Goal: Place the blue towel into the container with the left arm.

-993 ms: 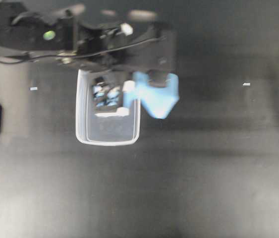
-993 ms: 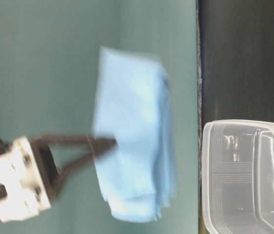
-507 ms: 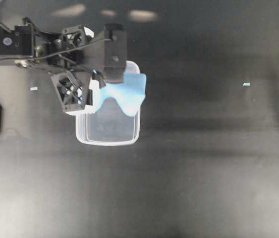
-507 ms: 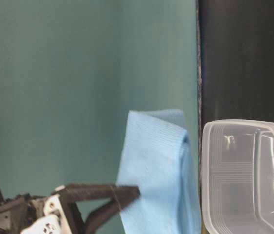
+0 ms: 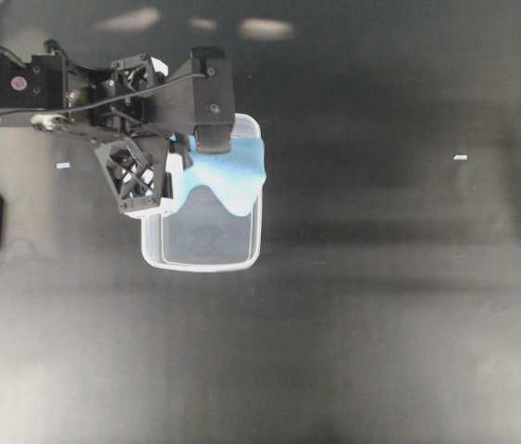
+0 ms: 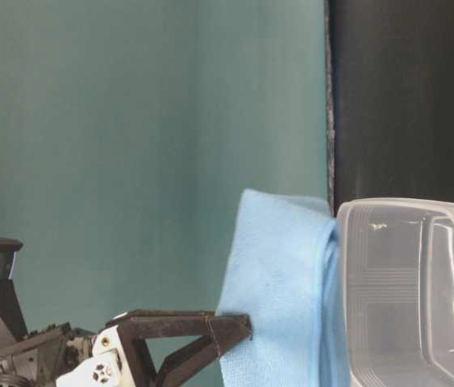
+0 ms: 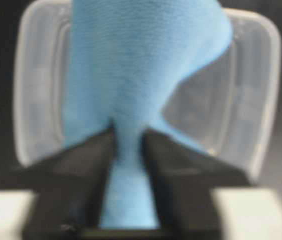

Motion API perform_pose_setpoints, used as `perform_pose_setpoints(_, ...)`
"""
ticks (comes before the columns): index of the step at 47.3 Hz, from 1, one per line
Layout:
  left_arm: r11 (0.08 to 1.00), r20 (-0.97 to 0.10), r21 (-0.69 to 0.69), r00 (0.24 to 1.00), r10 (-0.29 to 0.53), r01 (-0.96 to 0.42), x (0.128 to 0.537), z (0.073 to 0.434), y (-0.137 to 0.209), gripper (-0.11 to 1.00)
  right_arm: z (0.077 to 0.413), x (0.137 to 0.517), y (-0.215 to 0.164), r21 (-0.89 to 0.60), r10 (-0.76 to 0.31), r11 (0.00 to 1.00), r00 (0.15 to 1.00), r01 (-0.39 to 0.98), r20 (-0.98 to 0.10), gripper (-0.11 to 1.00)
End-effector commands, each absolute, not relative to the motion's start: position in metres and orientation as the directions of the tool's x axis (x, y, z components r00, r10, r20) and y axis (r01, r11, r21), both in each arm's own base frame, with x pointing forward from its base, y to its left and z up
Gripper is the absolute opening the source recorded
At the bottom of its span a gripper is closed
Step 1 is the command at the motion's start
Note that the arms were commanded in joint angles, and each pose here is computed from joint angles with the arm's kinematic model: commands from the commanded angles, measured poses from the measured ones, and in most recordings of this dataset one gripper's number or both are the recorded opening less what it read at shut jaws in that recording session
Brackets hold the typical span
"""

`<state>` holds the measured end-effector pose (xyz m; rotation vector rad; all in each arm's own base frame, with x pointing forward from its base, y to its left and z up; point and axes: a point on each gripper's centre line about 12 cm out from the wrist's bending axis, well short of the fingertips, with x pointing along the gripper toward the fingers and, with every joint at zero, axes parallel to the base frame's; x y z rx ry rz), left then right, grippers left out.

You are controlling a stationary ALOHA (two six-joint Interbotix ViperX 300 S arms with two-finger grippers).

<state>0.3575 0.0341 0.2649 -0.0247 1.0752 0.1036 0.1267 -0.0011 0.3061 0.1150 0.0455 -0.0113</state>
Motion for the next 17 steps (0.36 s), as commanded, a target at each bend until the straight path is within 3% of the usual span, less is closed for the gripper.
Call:
perform_pose_setpoints(1, 0.993, -0.861, 0.025, 0.502, 0.08, -0.116, 0.359, 0.273, 0.037, 0.32, 0.316, 0.127, -0.001, 0.118, -0.01, 0.993, 1.0, 0.011, -0.009, 0.76)
perform_pose_setpoints(6, 0.993, -0.858, 0.022, 0.508, 0.08, -0.119, 0.359, 0.273, 0.036, 0.65, 0.321, 0.127, -0.001, 0.116, -0.01, 0.993, 1.0, 0.007, 0.028, 0.76)
perform_pose_setpoints(10, 0.992, -0.858, 0.017, 0.508, 0.08, -0.127, 0.358, 0.272, 0.036, 0.84, 0.322, 0.126, -0.001, 0.116, -0.01, 0.993, 0.999, 0.006, 0.037, 0.76)
perform_pose_setpoints(13, 0.991, -0.85, 0.014, 0.521, 0.081, -0.131, 0.356, 0.278, 0.036, 0.9, 0.321, 0.126, -0.001, 0.117, -0.01, 0.993, 0.999, 0.006, 0.035, 0.76)
perform_pose_setpoints(17, 0.991, -0.821, 0.01, 0.564, 0.084, -0.133, 0.349, 0.296, 0.035, 0.87, 0.321, 0.126, -0.001, 0.117, -0.01, 0.993, 0.999, 0.006, 0.035, 0.76)
